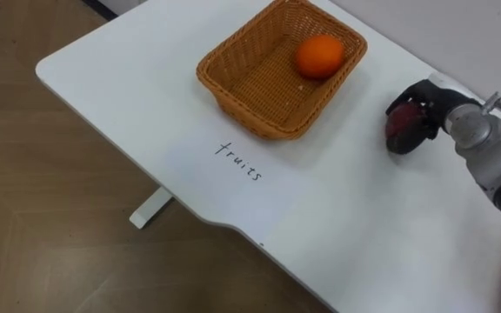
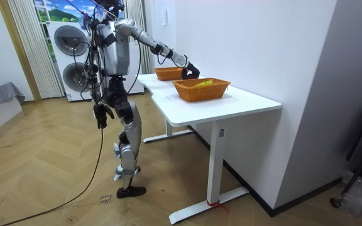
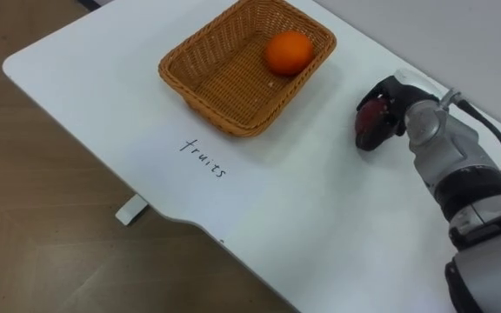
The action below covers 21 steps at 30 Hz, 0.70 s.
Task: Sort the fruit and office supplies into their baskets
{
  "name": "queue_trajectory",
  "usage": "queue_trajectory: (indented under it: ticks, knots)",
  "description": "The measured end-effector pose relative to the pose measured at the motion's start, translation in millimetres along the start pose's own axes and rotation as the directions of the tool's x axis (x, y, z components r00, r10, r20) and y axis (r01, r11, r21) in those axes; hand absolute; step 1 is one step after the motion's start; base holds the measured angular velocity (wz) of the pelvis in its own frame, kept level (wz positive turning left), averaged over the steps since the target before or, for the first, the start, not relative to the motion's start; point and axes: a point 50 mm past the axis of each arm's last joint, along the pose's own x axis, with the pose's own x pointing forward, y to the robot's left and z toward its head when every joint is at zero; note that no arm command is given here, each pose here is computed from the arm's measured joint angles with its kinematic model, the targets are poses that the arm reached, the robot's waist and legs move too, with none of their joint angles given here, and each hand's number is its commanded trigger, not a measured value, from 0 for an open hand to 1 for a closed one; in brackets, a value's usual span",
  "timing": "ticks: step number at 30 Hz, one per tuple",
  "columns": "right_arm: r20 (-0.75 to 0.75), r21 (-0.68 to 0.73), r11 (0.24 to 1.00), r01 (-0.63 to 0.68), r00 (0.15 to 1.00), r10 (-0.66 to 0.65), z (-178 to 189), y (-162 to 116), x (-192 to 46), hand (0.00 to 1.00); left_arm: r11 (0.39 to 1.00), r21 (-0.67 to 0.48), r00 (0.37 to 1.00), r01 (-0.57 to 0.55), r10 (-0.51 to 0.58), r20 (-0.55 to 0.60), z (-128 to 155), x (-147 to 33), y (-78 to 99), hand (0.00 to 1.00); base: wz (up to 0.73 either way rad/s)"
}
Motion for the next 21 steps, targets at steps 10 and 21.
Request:
queue_trajectory:
  ticks: [10, 21]
  knots:
    - [0.000, 0.001, 1.000, 0.001, 1.000, -0.001, 0, 0, 0, 1.00, 1.000, 0.009, 1.000, 0.011, -0.011, 0.021, 9, 1.4, -3.4, 0.00, 0.00]
    - [0.007, -0.022, 1.000, 0.004, 1.000, -0.004, 2, -1, 0, 1.00, 1.000, 0.002, 0.999, -0.008, 0.008, 0.035, 11, 1.3, -1.3, 0.00, 0.00]
